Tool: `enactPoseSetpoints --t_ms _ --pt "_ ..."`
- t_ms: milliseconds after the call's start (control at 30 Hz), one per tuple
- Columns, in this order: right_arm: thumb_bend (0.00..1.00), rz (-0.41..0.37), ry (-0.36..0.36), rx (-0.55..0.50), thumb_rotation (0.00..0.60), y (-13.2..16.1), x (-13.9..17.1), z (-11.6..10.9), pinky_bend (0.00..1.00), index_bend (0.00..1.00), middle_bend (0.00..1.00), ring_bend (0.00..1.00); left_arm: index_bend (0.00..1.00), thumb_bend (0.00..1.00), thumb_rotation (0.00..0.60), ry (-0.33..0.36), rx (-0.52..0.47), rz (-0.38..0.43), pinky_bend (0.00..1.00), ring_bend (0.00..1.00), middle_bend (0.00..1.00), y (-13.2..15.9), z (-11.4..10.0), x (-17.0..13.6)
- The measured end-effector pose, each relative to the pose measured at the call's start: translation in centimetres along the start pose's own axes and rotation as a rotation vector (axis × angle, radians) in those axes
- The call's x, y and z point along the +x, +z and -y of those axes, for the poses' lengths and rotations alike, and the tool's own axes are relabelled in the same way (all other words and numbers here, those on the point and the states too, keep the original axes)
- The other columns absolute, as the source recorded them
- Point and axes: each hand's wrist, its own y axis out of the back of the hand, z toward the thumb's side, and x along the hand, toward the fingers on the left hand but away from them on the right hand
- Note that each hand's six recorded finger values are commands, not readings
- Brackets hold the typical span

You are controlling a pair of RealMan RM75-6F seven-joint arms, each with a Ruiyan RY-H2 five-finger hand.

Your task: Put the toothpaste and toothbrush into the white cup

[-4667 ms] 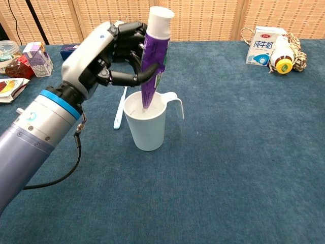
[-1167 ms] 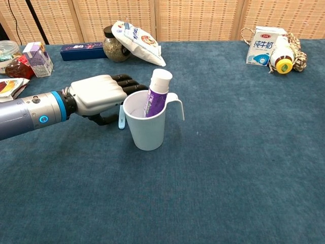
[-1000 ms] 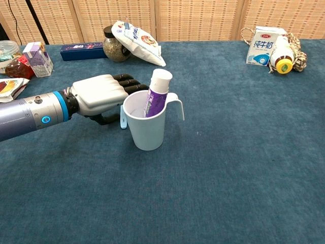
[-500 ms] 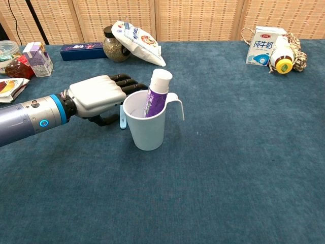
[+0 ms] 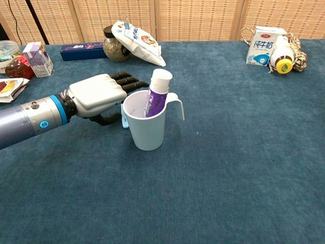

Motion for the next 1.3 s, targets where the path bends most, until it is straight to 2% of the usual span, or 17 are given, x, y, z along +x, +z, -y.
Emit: enactPoseSetpoints --t_ms 167,467,933,1300 --pt "0.0 0.0 0.003 -0.001 0.6 0.0 0.0 0.1 0.27 0.0 0.0 0.0 0.52 0.46 0.6 0.002 0.014 0.002 0.0 0.0 0.0 0.0 0.2 -0.1" --pt "0.0 0.001 0.005 -0.004 0.6 0.0 0.0 0.1 0.27 0.0 0.0 0.0 0.52 0.45 0.6 -0.001 0.034 -0.006 0.0 0.0 0.0 -0.2 0.4 -0.1" --pt "0.0 -0.004 0.0 -0.015 0.6 0.1 0.0 0.0 0.27 0.0 0.0 0.0 0.74 0.45 0.6 0.012 0.046 -0.018 0.0 0.0 0.0 0.4 0.7 0.1" --pt "0.0 -0.009 -0.008 -0.019 0.6 0.2 0.0 -0.1 0.28 0.0 0.0 0.0 0.79 0.45 0.6 0.082 0.056 -0.031 0.0 0.0 0.0 0.9 0.2 0.1"
